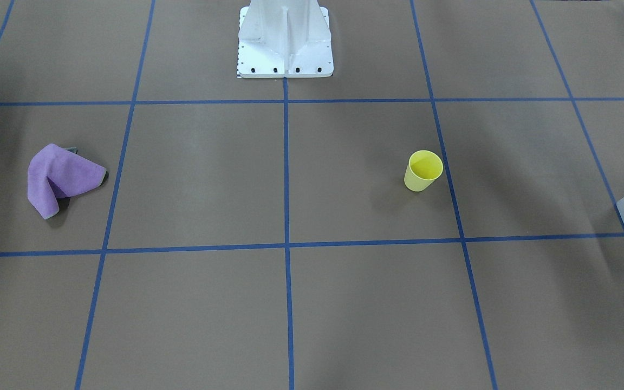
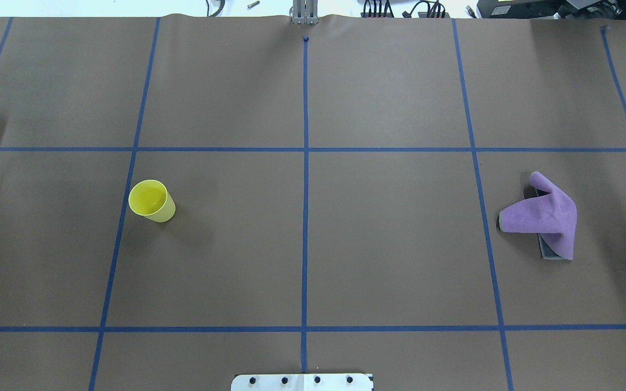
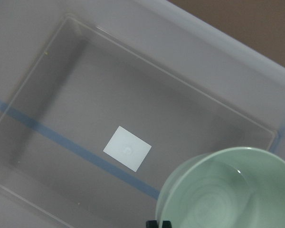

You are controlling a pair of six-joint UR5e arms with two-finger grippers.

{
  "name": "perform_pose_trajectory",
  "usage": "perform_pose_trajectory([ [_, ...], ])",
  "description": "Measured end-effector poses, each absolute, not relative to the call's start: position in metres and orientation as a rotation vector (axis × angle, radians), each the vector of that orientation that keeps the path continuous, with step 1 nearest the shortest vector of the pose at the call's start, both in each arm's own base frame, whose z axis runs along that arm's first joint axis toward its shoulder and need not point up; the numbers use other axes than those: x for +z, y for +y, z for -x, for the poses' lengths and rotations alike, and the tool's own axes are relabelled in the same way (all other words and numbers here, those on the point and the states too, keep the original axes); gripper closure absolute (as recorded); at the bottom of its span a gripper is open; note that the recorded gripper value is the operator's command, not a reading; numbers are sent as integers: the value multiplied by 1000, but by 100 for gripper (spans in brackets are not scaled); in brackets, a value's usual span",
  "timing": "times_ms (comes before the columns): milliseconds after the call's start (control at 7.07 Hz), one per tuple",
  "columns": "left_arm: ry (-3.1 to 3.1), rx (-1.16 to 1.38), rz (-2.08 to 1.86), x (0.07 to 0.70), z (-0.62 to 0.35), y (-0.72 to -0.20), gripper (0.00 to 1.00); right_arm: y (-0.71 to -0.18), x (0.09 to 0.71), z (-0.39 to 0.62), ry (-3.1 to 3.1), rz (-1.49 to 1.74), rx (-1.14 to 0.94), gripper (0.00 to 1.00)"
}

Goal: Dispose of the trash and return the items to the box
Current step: 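Release the bowl in the clear bin and raise the left gripper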

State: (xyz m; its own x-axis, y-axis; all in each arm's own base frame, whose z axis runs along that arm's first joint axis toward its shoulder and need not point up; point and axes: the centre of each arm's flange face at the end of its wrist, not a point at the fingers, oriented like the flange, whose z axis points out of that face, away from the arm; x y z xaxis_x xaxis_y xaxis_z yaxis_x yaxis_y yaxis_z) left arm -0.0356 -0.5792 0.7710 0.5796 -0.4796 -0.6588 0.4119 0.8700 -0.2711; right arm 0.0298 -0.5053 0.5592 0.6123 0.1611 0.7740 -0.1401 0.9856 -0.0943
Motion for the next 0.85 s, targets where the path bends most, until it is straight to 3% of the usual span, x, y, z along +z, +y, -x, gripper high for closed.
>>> perform_pose_trajectory([
  [141,794,-515,93,775,35,-575,100,-505,557,-30,-897,22,173,0],
  [283,792,-505,95,780,35,-570,84,-505,557,-30,-898,22,173,0],
  [424,785,-498,93,783,35,-567,29,-505,556,-30,-898,22,172,0],
  [566,775,-495,86,784,36,-566,1,-505,556,-30,-898,21,172,0],
  [848,774,-495,65,777,40,-569,1,-505,555,-30,-898,20,171,0],
])
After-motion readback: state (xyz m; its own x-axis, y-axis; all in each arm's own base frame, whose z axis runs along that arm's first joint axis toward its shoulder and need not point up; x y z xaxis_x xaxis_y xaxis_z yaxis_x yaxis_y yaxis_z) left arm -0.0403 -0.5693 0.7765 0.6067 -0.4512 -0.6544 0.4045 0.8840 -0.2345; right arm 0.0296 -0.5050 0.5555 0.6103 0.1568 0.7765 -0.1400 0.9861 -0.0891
